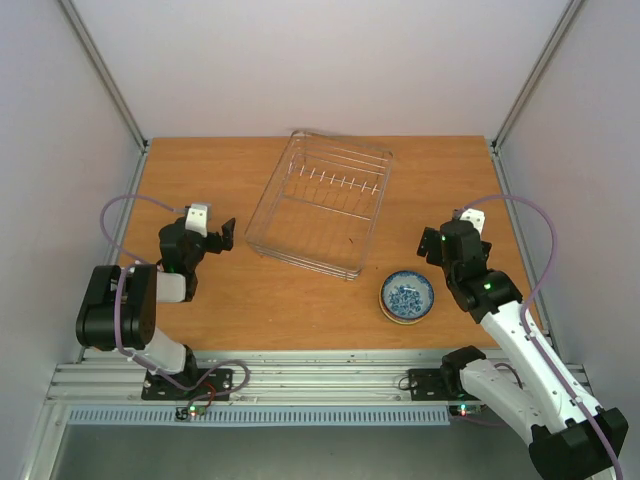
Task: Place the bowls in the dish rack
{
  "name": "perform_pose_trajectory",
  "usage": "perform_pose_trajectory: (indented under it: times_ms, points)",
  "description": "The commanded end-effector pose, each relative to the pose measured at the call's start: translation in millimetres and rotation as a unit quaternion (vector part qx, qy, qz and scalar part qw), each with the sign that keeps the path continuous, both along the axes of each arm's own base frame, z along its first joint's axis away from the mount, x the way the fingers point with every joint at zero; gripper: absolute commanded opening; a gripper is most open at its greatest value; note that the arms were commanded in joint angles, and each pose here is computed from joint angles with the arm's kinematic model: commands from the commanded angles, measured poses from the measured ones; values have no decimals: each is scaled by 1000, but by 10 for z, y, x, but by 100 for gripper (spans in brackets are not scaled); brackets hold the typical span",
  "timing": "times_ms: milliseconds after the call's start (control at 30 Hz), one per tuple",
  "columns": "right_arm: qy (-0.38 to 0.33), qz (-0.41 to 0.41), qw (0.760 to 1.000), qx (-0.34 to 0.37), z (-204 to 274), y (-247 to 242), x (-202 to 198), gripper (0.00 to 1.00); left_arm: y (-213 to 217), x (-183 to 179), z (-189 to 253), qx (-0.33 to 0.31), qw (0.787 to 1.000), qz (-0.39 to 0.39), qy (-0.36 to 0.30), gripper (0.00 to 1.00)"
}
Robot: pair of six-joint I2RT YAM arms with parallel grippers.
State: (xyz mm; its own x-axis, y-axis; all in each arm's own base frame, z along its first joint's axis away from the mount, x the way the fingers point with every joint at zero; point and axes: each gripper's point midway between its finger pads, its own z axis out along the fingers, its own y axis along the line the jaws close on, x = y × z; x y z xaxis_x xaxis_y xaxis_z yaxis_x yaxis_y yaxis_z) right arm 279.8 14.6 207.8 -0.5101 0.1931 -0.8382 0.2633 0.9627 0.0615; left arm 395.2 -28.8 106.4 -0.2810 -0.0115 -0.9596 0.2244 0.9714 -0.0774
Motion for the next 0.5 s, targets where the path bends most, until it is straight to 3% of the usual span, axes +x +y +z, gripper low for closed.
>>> perform_pose_trajectory:
  times_ms: [0,233,367,400,467]
  points:
    - [-2,-20,1000,1,67,-47,-22,99,-1,44,124,11,999,-4,-34,99]
    - [-2,-37,999,20,54,-80,-89,99,5,44,125,11,999,-3,-34,99]
    - [-9,27,998,53,72,130,-123,99,2,44,127,11,999,-4,-34,99]
    - [-1,48,997,59,53,202,-136,94,4,45,129,10,999,-3,-34,99]
    - [35,57,996,67,-6,254,-178,73,5,44,125,10,999,-3,-34,99]
